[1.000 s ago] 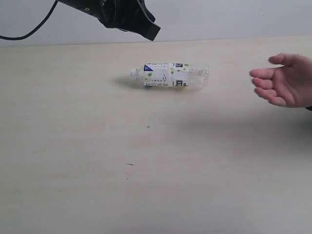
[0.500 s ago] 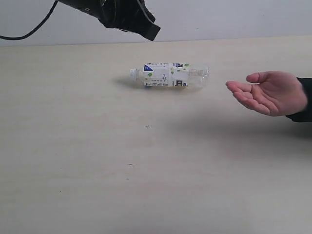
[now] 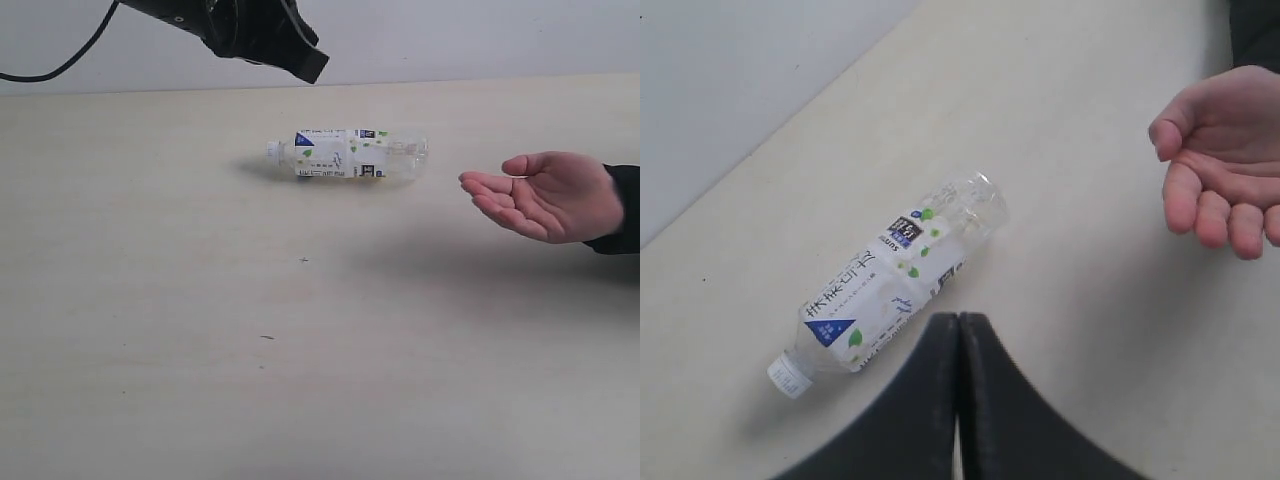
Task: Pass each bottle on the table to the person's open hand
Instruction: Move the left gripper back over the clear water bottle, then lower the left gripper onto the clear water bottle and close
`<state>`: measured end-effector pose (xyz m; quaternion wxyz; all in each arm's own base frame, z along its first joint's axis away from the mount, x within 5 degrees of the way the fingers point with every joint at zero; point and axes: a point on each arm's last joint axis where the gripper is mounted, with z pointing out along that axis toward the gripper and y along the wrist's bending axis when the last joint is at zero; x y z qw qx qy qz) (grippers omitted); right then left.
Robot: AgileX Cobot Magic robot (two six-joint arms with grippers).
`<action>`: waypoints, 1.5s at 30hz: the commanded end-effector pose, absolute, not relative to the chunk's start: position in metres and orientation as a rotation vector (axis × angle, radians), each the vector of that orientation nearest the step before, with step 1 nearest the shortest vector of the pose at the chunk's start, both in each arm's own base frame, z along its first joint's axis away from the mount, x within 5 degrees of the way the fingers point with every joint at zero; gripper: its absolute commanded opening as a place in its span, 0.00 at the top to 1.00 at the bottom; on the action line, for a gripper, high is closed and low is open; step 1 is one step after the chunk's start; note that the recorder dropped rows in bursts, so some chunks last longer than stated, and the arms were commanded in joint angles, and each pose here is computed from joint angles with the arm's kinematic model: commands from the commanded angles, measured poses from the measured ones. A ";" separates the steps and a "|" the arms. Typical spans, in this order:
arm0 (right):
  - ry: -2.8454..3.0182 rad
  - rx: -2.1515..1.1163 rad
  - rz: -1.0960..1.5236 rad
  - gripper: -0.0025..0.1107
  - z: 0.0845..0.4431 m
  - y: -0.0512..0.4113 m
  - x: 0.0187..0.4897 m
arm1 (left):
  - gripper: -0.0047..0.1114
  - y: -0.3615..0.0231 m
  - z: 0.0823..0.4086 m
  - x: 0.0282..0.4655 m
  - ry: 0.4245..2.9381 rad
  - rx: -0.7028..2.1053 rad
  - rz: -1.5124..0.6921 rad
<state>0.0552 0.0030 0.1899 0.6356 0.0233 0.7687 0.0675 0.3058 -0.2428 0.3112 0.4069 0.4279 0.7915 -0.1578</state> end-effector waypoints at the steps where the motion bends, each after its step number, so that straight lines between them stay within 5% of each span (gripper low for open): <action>1: 1.745 0.051 0.145 0.98 0.190 0.003 0.055 | 0.96 -0.242 0.313 0.303 1.999 1.092 -0.399; 15: 1.744 0.036 0.124 0.98 0.190 0.002 0.055 | 0.96 -0.246 0.279 0.331 1.820 1.378 -0.062; 27: 1.744 0.036 0.124 0.98 0.190 0.002 0.055 | 0.96 -0.270 0.279 0.381 1.954 1.648 0.065; 40: 1.744 0.036 0.124 0.98 0.190 0.002 0.055 | 0.96 -0.284 0.228 0.415 1.835 1.986 0.258; 45: 1.744 0.036 0.124 0.98 0.190 0.002 0.055 | 0.77 -0.289 0.213 0.418 1.814 2.009 0.233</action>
